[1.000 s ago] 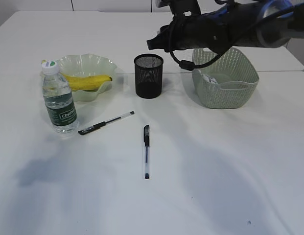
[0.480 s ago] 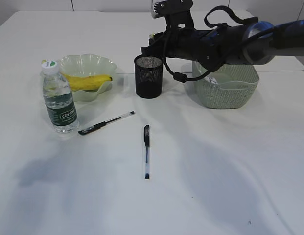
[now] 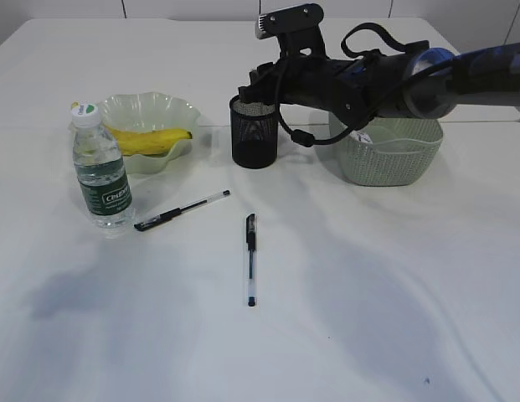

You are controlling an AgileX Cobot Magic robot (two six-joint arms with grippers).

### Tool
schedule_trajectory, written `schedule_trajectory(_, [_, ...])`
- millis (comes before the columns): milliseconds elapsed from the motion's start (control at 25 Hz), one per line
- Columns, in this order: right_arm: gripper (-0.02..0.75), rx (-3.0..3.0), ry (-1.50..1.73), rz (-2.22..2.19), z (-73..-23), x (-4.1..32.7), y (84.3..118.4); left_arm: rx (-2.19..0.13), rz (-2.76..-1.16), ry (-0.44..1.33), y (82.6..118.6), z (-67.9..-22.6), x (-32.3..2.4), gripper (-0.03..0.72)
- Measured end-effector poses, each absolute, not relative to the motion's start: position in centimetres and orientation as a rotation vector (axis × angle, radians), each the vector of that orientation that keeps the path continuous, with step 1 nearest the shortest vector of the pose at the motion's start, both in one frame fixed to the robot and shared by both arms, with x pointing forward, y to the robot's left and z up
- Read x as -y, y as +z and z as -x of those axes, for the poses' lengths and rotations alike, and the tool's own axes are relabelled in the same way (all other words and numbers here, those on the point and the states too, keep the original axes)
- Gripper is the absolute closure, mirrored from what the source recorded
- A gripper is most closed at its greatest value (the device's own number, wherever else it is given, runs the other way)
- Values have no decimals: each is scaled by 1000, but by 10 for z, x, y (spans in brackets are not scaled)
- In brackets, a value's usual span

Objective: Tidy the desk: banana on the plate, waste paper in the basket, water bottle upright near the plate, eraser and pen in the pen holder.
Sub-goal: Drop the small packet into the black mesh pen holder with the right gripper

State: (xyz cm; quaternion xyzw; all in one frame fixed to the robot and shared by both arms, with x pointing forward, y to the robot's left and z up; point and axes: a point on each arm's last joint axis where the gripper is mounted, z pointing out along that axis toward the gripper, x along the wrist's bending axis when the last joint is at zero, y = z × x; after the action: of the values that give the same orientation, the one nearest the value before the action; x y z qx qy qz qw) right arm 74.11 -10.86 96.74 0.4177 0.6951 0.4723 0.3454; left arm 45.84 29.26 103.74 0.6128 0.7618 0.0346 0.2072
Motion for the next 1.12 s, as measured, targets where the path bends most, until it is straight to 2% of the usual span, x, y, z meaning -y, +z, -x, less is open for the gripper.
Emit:
schedule_trajectory(200, [379,-1805,1225,-1082,-741,109,967,-2121,-1706,96,1037,-458,-293,97])
schedule_trajectory(480, [365,-1828,1184,-1110,-740,111,969,-2121,-1706,96,1037,-458,-293,97])
schedule_trajectory(840, [363,-1892,984,-1430,-709,131,1027,-2119,-1703,102,1038,-459,-293,97])
schedule_trajectory(1120, [363,-2033,802,-1592,-664,127,1067,-2119,-1703,103,1038,-459,-293,97])
